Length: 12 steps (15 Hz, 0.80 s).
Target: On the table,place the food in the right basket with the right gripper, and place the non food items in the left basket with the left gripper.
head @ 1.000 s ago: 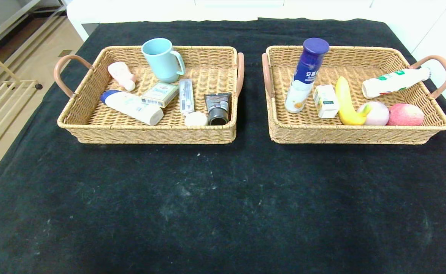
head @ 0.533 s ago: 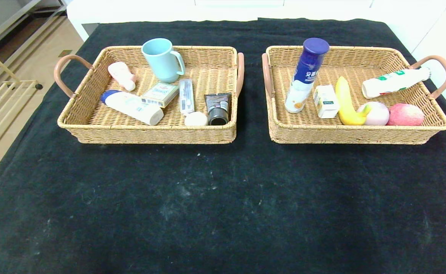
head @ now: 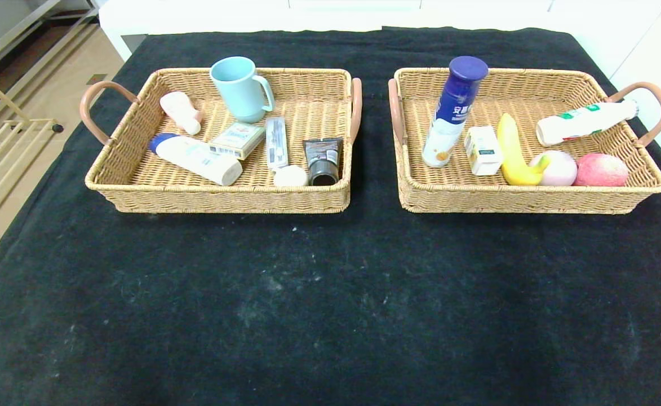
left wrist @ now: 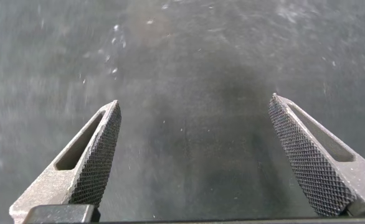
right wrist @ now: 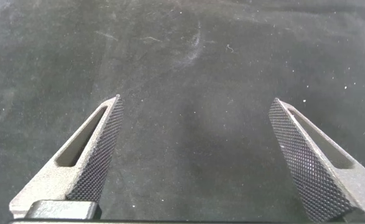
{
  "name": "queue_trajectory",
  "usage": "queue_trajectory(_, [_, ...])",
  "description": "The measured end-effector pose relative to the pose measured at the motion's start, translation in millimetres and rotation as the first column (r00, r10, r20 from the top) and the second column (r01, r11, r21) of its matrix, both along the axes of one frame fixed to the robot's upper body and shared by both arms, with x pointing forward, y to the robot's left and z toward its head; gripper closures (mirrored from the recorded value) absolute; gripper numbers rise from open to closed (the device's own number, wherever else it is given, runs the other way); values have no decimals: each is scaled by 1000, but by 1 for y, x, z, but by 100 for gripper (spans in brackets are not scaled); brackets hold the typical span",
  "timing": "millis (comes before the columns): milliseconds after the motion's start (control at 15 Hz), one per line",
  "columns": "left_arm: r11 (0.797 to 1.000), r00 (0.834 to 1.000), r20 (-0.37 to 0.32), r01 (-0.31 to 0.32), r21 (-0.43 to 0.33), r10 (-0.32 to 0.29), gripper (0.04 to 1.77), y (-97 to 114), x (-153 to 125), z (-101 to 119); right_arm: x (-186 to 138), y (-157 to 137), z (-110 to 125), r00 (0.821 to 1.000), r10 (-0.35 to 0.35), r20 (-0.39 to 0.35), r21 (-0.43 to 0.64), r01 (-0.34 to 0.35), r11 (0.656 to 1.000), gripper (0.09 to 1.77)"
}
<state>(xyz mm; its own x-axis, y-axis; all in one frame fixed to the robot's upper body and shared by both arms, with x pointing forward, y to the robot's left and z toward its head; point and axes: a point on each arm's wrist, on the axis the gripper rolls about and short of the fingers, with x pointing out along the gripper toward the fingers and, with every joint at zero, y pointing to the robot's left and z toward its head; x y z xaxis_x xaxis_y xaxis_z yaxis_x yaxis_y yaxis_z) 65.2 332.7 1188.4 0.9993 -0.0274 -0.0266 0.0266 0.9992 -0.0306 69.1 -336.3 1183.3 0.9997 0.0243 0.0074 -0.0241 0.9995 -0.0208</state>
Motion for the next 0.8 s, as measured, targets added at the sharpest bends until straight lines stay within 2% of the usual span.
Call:
queue_trajectory(133, [999, 999, -4, -43, -3, 43, 9, 1, 0, -1, 0, 0, 0, 1000, 0, 0, 3, 0, 1000, 15])
queue_trajectory(400, [998, 999, -20, -46, 33, 47, 9, 1, 1, -3, 0, 0, 0, 1000, -1, -1, 6, 1, 1000, 15])
queue_trajectory(800, [999, 998, -42, -38, 37, 40, 9, 1, 0, -5, 0, 0, 0, 1000, -2, -1, 8, 2, 1000, 15])
